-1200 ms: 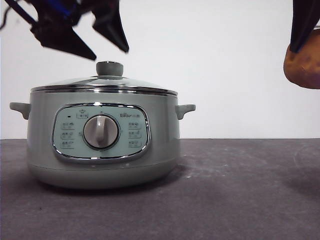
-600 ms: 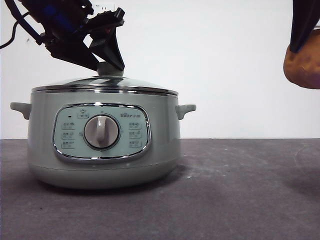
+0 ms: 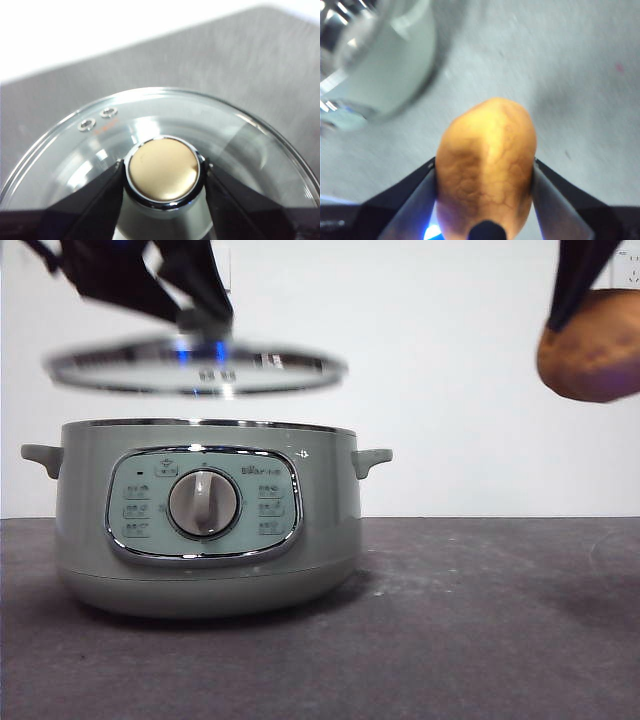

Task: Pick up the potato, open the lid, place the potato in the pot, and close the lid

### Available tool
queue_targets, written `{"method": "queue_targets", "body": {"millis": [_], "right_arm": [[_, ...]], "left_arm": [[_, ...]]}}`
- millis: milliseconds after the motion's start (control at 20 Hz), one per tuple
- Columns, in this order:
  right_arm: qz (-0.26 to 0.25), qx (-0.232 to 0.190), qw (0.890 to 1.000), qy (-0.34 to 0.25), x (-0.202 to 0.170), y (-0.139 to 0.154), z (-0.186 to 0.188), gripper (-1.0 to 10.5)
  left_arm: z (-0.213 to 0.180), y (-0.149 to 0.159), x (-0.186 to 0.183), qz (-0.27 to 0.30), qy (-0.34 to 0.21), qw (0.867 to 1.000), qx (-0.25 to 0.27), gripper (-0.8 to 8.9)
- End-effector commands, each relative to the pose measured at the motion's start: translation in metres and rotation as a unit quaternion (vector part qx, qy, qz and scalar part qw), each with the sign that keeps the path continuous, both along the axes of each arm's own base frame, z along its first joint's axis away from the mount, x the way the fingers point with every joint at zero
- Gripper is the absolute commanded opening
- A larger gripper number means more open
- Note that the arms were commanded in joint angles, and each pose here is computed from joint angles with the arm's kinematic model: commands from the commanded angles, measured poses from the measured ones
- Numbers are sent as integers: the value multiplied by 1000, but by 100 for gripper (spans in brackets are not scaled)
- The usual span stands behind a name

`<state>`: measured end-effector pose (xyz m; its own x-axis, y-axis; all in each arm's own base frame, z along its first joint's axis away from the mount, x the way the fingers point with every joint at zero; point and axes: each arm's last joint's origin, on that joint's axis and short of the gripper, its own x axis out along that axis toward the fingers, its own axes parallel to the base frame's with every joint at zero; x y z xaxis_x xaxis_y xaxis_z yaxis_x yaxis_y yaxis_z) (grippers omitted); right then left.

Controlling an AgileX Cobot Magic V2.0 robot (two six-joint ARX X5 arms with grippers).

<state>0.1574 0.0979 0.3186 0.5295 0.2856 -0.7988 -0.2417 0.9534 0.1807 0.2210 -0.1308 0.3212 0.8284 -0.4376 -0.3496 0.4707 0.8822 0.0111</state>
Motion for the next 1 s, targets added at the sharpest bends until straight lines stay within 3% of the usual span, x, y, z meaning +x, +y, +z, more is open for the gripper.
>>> {"method": "queue_targets", "body": {"millis": [50,250,650,1000], "right_arm": [[22,46,999,-17,6,7,4,0],[66,88,994,-13,23,27,3,0],[155,76,985,-25,72,107,8,0],[190,49,980,-30,133,167,-9,-1]], "left_arm": [[43,12,-21,-4,-75,997,-30,-9],[78,38,-62,18,-108,994,-31,-9],[98,83,-130,71,-148,986,-33,-9],[95,104,-160,117,-155,981,-27,-9]]}}
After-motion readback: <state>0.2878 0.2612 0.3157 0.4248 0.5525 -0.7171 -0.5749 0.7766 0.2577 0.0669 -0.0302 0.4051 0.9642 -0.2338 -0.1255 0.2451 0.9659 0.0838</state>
